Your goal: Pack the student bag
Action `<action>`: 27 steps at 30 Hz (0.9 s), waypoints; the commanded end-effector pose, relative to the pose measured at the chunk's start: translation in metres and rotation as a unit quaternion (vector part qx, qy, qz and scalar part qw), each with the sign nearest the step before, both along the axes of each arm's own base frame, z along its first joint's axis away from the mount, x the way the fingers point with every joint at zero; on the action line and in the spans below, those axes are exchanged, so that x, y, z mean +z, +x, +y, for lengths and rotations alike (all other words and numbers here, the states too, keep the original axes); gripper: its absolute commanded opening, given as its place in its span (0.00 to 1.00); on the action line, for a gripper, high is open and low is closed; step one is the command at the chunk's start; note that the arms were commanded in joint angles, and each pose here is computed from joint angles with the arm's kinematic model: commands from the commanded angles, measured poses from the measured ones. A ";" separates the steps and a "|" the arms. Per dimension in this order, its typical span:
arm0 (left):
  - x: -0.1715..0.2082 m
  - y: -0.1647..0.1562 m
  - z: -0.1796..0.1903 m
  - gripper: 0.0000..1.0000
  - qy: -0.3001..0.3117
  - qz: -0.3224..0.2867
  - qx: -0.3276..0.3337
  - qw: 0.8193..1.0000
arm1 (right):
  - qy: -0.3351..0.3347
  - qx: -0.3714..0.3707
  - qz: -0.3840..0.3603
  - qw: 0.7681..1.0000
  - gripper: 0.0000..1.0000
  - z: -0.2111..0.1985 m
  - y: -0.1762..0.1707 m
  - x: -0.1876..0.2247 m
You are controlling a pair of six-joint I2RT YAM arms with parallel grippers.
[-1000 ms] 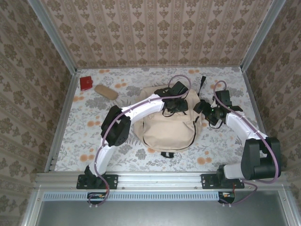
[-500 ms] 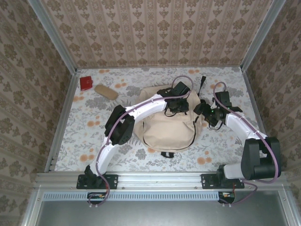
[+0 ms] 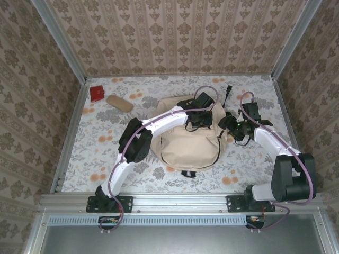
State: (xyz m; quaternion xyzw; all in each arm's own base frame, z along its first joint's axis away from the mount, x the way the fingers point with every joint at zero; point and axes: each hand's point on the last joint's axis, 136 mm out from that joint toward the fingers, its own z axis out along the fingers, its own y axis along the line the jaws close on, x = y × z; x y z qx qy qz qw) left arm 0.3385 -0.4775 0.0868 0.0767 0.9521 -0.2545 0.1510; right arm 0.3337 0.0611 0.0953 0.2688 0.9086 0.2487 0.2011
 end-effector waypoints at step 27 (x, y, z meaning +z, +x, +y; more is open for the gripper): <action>0.055 -0.004 0.024 0.00 -0.046 -0.048 -0.049 0.997 | 0.063 0.111 0.048 0.991 0.20 0.057 0.040 -0.028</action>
